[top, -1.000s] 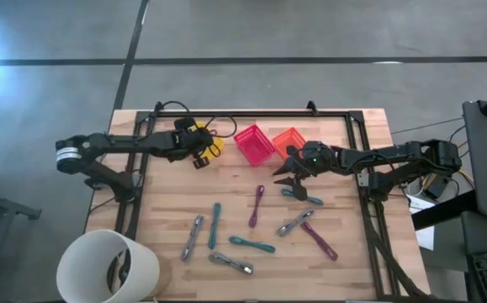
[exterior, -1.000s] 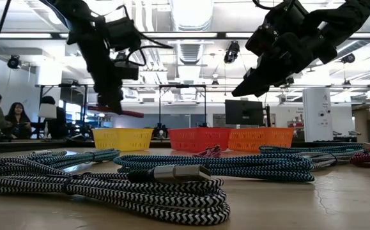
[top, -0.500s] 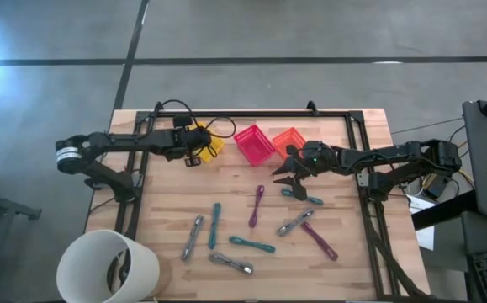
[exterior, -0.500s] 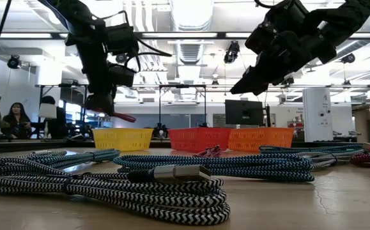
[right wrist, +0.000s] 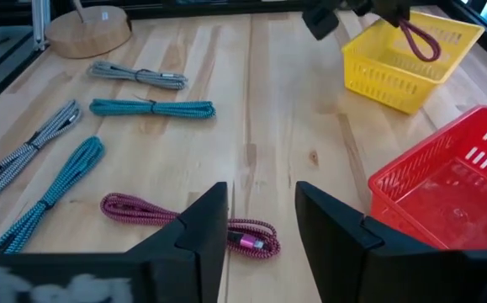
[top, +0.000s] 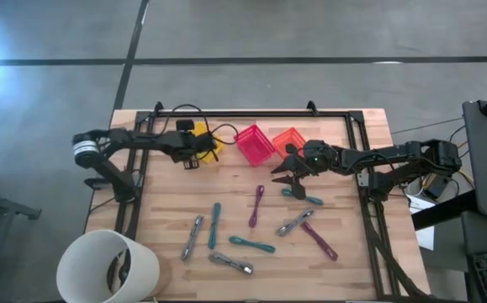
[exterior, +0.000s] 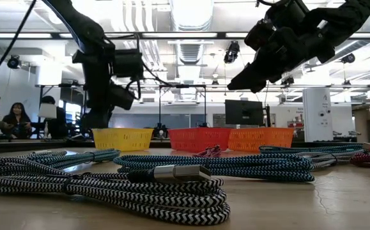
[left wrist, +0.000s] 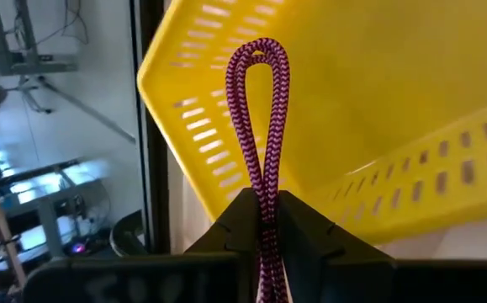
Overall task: Pick & Place USB Port
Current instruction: Put the top black violet USB cable into the yellow bin
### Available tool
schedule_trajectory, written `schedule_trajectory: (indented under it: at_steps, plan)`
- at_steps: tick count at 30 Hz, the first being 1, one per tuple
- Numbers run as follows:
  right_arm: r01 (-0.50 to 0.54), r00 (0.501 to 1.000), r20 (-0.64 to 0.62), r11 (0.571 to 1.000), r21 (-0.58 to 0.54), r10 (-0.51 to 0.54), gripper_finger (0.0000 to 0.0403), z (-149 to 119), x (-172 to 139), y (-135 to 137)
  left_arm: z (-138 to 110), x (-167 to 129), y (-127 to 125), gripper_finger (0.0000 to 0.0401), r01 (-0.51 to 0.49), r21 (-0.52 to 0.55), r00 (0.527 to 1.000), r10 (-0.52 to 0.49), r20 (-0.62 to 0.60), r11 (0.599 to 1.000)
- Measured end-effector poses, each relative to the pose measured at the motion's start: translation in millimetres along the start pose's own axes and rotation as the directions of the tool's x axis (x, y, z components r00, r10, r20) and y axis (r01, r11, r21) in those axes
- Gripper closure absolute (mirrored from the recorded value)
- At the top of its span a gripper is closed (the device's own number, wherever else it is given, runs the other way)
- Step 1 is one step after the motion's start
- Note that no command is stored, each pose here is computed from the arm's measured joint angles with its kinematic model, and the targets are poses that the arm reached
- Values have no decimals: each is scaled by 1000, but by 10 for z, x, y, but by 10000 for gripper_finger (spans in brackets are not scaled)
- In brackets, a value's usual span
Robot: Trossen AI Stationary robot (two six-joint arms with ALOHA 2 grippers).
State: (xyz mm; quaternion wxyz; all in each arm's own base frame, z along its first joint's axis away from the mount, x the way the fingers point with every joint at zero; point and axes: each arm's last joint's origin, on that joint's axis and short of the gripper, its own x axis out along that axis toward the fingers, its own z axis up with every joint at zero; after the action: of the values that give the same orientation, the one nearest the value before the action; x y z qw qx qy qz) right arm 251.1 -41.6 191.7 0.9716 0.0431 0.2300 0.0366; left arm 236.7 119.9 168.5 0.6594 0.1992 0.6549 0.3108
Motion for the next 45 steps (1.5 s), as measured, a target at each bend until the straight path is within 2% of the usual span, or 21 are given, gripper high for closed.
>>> schedule_trajectory:
  at_steps: [9,14,19,25,34,39,45]
  plan:
    - [0,1000,-1,1000,-7,0,267,-1,0,0,22,164,-100,366,-3,98,997,10,-70,995]
    - [0,1000,-1,1000,-18,0,268,-1,0,0,32,159,-113,369,-102,214,987,126,-102,972]
    - [0,1000,-1,999,-33,0,262,-1,0,0,91,117,-76,366,-83,230,992,103,-78,970]
    - [0,1000,-1,999,-39,0,266,-1,0,0,160,37,-111,381,-61,412,996,83,-35,909]
    - [0,1000,-1,999,-42,0,264,-1,0,0,198,-47,-213,355,-54,445,998,57,7,894]
    - [0,1000,-1,999,-42,0,262,-1,0,0,230,-92,-274,339,-25,419,999,6,47,907]
    - [0,1000,-1,999,-40,0,269,-2,0,0,270,-112,-264,307,-71,391,996,46,73,918]
